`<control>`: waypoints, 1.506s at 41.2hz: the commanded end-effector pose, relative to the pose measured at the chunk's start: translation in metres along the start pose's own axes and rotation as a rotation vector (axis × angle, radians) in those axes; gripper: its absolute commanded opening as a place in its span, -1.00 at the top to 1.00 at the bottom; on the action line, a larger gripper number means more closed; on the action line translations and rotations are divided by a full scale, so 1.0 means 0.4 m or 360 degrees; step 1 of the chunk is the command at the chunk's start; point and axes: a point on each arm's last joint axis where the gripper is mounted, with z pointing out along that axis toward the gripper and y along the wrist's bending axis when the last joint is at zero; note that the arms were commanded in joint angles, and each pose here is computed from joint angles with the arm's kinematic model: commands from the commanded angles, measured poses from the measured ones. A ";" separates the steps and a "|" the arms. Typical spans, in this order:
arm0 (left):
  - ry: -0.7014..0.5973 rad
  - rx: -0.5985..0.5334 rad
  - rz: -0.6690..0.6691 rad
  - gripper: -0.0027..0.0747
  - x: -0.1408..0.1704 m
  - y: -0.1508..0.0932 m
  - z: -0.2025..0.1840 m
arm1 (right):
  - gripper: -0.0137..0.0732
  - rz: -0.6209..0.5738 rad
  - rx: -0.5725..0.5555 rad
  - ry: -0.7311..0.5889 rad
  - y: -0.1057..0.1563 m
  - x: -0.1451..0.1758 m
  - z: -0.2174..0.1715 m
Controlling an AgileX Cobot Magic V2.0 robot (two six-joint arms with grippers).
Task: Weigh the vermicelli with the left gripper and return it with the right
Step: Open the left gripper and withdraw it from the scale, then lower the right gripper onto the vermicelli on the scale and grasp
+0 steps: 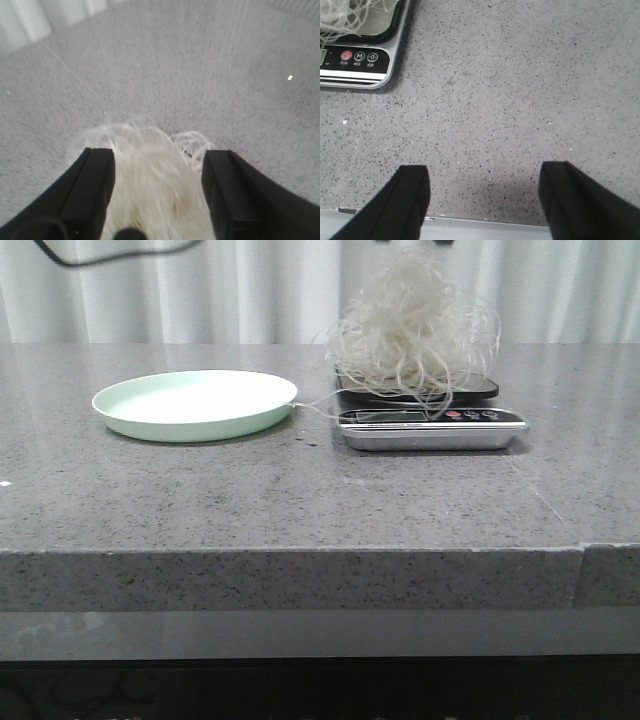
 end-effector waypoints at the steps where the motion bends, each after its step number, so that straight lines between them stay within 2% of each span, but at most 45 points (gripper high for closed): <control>1: -0.0284 -0.0017 0.0037 -0.24 -0.121 -0.007 -0.157 | -0.61 -0.0001 0.0012 -0.0107 -0.003 -0.026 -0.011; 13: -0.0306 -0.0032 0.0061 -0.24 -0.183 -0.006 -0.402 | -0.61 -0.0002 0.0012 -0.0108 -0.003 -0.027 -0.011; 21: -0.0310 -0.0030 0.0064 -0.24 -0.167 -0.011 -0.546 | -0.61 -0.0009 0.0003 -0.0112 0.000 -0.027 -0.011; 33: -0.0350 -0.0035 0.0062 -0.24 -0.038 -0.020 -0.682 | -0.61 -0.0114 -0.0089 -0.0116 0.027 -0.027 -0.011; 49: -0.0352 -0.0011 0.0033 -0.24 0.207 -0.038 -0.837 | -0.61 -0.0299 -0.0312 -0.0251 0.095 -0.044 -0.015; 62: -0.0431 -0.0005 0.0027 -0.24 0.326 -0.047 -0.920 | -0.61 -0.0411 -0.0502 -0.0235 0.195 -0.147 0.029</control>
